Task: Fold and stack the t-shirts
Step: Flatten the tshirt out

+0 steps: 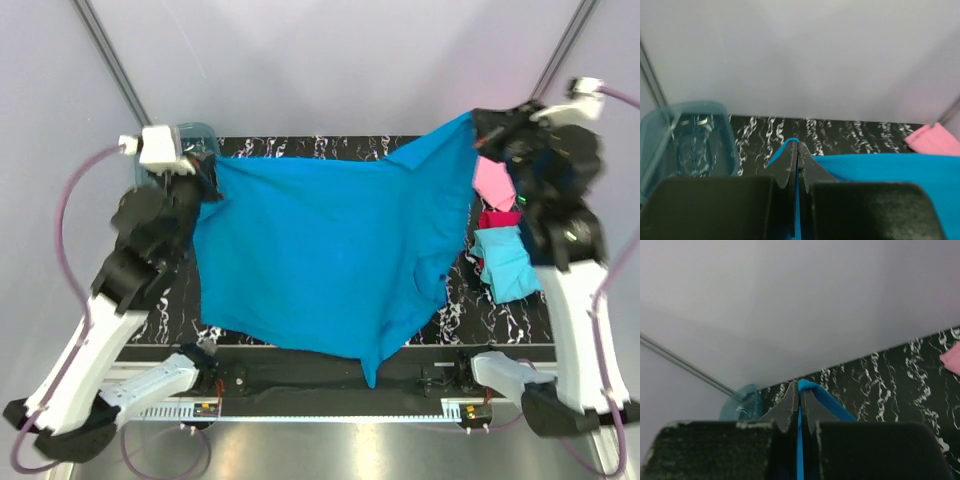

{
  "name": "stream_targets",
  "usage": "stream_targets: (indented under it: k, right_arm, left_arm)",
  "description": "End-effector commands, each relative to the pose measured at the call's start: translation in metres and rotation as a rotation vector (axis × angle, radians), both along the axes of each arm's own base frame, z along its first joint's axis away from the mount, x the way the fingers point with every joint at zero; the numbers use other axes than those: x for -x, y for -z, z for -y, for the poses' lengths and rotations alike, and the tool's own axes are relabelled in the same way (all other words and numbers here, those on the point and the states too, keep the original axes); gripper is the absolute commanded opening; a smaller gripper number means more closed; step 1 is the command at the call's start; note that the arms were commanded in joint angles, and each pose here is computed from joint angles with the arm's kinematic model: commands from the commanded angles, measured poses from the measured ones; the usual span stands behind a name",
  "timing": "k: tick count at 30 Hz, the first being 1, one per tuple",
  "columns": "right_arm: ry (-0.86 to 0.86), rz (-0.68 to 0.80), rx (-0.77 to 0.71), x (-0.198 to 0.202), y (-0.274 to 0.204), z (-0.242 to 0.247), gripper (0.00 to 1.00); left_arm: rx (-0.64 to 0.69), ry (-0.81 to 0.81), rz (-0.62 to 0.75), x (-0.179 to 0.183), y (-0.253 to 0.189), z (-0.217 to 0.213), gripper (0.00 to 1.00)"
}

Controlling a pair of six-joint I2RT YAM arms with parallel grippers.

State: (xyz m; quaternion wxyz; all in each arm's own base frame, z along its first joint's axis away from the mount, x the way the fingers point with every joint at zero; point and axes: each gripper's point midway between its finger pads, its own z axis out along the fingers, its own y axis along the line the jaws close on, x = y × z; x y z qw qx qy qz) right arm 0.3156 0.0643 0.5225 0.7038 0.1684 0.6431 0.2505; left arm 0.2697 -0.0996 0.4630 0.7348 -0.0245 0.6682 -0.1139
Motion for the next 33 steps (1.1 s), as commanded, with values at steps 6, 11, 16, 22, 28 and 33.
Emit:
stream_targets:
  k: [6,11,16,22,28,33]
  right_arm:
    - [0.105,-0.215,-0.002,-0.11,0.128,0.004,0.0]
    - [0.116,-0.319,0.007,-0.144,0.192,0.005,0.0]
    - [0.114,-0.372,0.007,-0.174,0.233,0.008,0.0]
    - [0.055,-0.418,-0.019,-0.219,0.283,0.0,0.0]
    - [0.026,-0.465,-0.029,-0.258,0.323,-0.004,0.0]
    - [0.002,-0.459,-0.038,-0.287,0.329,-0.002,0.0]
  left_arm:
    - [0.025,-0.12,-0.246,-0.14,0.117,-0.01,0.0]
    - [-0.01,-0.132,-0.339,-0.186,0.174,0.0,0.0]
    - [-0.047,-0.178,-0.39,-0.223,0.202,0.002,0.0]
    - [-0.117,-0.223,-0.428,-0.263,0.225,0.002,0.0]
    - [-0.144,-0.259,-0.399,-0.302,0.217,0.005,0.0]
    - [-0.146,-0.262,-0.414,-0.329,0.236,0.01,0.0]
